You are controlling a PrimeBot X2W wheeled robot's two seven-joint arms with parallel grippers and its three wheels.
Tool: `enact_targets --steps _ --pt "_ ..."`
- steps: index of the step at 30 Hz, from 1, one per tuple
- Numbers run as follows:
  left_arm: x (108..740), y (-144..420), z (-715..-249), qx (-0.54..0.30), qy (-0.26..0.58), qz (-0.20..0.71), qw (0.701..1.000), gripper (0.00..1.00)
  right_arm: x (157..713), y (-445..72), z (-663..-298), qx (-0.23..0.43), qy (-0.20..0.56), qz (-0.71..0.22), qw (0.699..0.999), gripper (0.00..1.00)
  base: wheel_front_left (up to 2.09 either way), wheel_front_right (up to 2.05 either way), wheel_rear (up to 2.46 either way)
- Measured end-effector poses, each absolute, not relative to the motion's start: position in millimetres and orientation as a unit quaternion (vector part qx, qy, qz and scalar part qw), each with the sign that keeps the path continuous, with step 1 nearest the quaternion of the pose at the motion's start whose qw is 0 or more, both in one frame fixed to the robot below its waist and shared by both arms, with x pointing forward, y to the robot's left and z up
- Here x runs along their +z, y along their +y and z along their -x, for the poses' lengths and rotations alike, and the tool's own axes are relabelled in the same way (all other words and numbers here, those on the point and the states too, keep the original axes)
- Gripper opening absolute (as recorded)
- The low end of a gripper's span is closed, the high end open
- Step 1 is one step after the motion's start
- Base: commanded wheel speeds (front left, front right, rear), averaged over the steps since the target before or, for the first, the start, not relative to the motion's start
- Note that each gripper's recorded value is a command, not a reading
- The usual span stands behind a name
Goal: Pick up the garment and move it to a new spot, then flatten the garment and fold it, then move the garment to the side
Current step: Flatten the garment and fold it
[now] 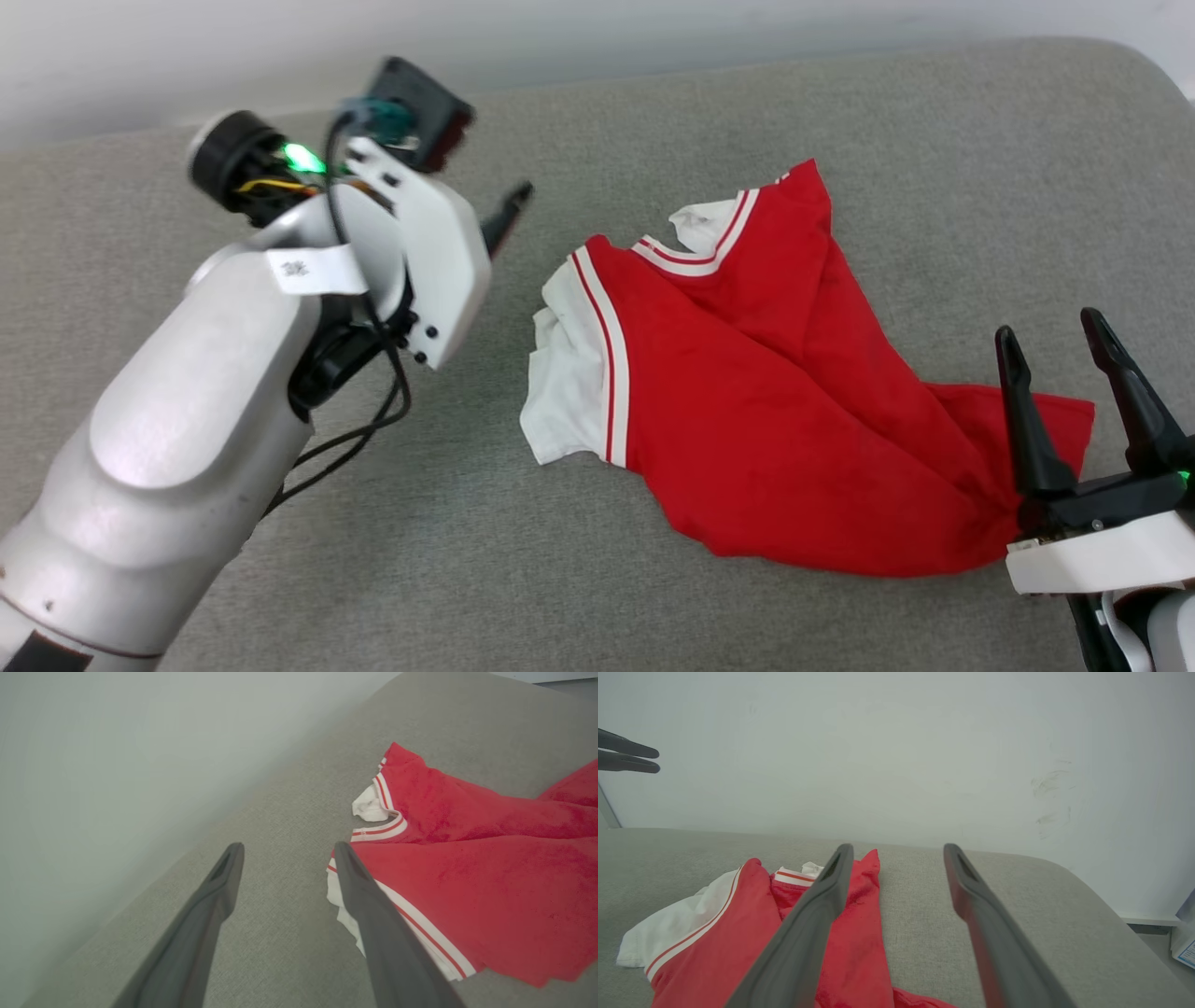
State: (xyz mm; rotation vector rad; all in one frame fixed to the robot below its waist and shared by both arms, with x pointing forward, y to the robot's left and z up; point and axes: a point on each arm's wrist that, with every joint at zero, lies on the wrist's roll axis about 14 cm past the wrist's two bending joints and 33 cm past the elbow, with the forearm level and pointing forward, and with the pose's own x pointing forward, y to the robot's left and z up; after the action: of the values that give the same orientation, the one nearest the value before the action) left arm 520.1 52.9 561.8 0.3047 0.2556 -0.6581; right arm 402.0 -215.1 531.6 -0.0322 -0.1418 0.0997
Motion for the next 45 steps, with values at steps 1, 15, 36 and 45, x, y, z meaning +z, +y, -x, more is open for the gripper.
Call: enact_targets --steps 1,15,36,45 --pt "553 46 -517 -0.336 0.151 -0.153 0.917 1.0 530 -215 -402 0.049 -0.068 0.016 0.996 1.0 0.0 0.0 0.0" --pt "432 29 -483 -0.43 0.395 -0.259 0.769 1.0 510 -216 -419 0.053 -0.043 0.032 0.997 1.0 0.0 0.0 0.0" --pt "422 42 -488 -0.429 0.359 -0.238 0.794 0.0 503 -216 -419 0.052 -0.034 0.035 0.997 1.0 0.0 0.0 0.0" --pt "443 148 -477 -0.304 0.374 -0.199 0.853 0.0 514 -187 -422 0.092 -0.053 0.023 0.994 1.0 0.0 0.0 0.0"
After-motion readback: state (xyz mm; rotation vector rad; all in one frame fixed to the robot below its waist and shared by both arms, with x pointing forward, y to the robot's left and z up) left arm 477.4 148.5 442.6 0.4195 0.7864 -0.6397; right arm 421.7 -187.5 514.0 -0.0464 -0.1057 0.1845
